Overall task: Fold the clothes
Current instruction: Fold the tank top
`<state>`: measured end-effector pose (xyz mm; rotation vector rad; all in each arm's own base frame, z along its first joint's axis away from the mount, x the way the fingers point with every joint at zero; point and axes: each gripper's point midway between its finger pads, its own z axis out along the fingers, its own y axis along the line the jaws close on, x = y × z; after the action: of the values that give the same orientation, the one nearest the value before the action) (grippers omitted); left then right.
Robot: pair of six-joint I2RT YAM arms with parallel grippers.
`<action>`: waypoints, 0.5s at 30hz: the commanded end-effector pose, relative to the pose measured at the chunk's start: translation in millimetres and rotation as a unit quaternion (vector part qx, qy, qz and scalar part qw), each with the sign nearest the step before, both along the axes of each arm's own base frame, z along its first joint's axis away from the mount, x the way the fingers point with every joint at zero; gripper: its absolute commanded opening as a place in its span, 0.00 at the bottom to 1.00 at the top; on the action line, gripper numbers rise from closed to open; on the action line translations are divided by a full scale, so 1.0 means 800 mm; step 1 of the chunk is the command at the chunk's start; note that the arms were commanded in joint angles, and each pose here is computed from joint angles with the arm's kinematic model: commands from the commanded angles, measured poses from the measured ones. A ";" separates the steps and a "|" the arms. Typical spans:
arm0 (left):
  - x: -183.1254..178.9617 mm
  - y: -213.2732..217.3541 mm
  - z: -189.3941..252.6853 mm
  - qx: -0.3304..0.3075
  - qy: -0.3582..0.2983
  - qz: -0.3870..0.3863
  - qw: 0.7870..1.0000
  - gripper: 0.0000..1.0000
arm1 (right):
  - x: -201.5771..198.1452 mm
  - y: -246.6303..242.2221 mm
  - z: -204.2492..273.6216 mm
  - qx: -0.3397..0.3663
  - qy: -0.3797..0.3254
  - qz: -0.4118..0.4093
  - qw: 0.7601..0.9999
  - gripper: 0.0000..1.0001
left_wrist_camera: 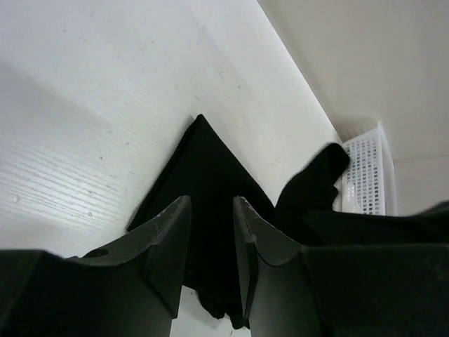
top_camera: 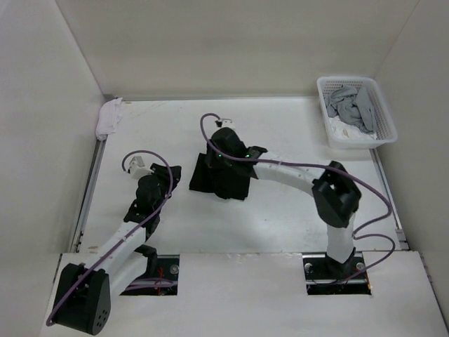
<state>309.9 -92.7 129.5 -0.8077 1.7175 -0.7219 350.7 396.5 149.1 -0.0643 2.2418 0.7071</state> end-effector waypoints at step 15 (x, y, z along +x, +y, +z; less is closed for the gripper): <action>0.019 -0.048 0.028 0.027 -0.020 -0.059 0.998 0.30 | 0.002 0.026 0.054 0.106 -0.052 0.020 0.993 0.31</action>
<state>309.7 -106.5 121.1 -0.7611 1.7961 -0.7363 336.3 437.2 127.4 -0.1075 2.2532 0.8331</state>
